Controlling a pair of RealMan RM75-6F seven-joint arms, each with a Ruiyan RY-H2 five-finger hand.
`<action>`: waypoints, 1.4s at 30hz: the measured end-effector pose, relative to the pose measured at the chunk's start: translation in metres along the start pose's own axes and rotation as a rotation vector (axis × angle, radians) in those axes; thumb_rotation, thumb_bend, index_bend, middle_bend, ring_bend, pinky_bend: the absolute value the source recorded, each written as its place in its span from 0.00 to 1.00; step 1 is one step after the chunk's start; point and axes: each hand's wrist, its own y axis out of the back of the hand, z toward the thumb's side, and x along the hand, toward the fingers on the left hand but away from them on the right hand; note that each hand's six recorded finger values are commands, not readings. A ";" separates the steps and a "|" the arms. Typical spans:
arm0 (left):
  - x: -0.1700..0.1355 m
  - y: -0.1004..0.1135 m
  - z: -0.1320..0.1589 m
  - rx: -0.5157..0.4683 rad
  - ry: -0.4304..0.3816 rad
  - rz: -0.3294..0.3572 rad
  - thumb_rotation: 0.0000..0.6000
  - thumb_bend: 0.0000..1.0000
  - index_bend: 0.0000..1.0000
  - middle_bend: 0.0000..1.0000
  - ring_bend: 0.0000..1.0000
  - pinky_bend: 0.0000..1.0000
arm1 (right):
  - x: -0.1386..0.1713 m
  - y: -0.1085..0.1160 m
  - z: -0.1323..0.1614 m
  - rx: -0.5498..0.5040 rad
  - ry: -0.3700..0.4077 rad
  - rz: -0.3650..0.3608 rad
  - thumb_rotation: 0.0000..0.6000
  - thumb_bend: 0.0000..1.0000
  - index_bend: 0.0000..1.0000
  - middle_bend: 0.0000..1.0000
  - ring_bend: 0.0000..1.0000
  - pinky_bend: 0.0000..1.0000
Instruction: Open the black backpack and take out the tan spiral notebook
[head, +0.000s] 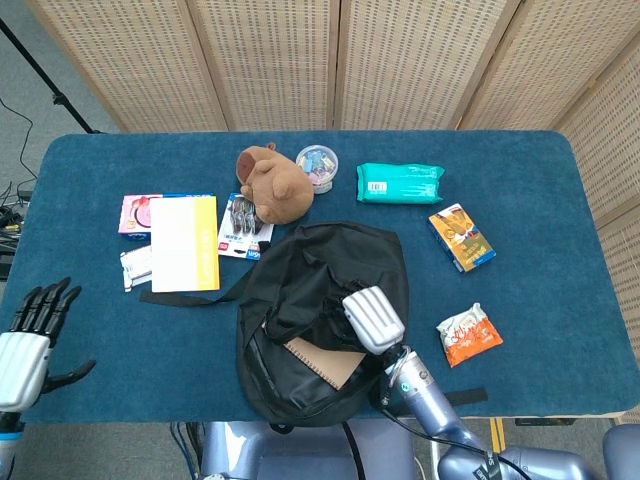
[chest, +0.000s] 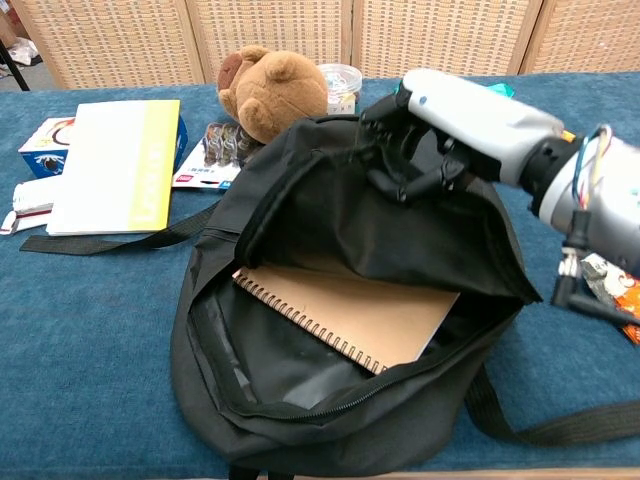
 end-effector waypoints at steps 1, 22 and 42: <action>0.004 -0.003 0.006 0.003 -0.032 -0.007 1.00 0.11 0.02 0.00 0.00 0.03 | -0.004 0.005 -0.002 0.003 -0.006 -0.016 1.00 0.62 0.71 0.59 0.50 0.47; 0.055 -0.078 0.137 -0.095 -0.672 -0.225 1.00 0.12 0.34 0.08 0.13 0.19 | -0.018 0.022 -0.014 -0.115 -0.146 0.036 1.00 0.61 0.71 0.65 0.57 0.63; 0.082 -0.145 0.223 -0.095 -0.794 -0.396 1.00 0.12 0.34 0.08 0.13 0.19 | -0.027 0.031 -0.017 -0.257 -0.219 0.093 1.00 0.62 0.72 0.65 0.57 0.63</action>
